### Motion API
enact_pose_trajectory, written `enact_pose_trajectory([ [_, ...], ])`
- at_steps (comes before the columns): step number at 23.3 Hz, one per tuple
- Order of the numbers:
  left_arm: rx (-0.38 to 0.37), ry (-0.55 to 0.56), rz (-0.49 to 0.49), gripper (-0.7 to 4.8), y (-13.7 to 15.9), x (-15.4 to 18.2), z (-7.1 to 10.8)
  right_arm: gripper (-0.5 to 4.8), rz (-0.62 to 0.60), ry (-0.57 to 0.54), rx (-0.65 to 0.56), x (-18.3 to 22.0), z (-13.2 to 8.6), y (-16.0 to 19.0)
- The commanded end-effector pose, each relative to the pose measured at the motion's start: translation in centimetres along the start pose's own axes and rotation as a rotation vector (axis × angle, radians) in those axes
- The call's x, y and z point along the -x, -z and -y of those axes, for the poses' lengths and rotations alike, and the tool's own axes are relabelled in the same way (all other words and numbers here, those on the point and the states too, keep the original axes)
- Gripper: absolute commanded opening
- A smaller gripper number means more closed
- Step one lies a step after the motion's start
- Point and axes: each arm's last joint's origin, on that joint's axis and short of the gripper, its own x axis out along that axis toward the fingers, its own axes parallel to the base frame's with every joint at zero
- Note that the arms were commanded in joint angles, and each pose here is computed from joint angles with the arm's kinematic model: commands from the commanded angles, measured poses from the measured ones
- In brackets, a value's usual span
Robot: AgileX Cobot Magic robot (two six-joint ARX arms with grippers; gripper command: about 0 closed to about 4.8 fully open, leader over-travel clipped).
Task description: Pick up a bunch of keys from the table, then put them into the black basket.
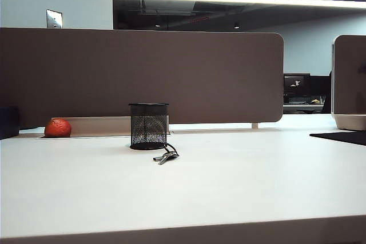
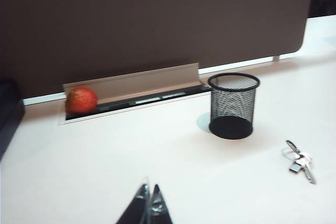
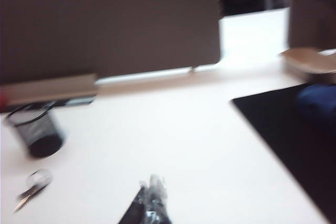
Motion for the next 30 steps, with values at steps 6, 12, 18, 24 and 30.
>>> enact_pose_trajectory([
  [6,0.001,0.039,0.014,-0.06,-0.2,0.0,0.1,-0.04,-0.267,-0.264,-0.093,-4.2,-0.8,-6.7],
  [12,0.026,0.158,-0.063,-0.06,0.6,0.1,0.5,0.56,-0.510,-0.508,-0.197,-10.8,-2.0,-11.2],
  [18,0.056,0.221,-0.142,-0.06,1.4,0.2,0.8,1.69,-0.659,-0.614,-0.207,-15.0,-4.6,-10.9],
  [24,0.060,0.233,-0.150,-0.06,1.5,0.2,0.8,3.03,-0.796,-0.690,-0.201,-18.2,-7.3,-8.2],
  [30,0.060,0.235,-0.150,-0.06,1.5,0.2,0.8,4.31,-0.955,-0.678,-0.194,-22.0,-9.9,-3.6],
])
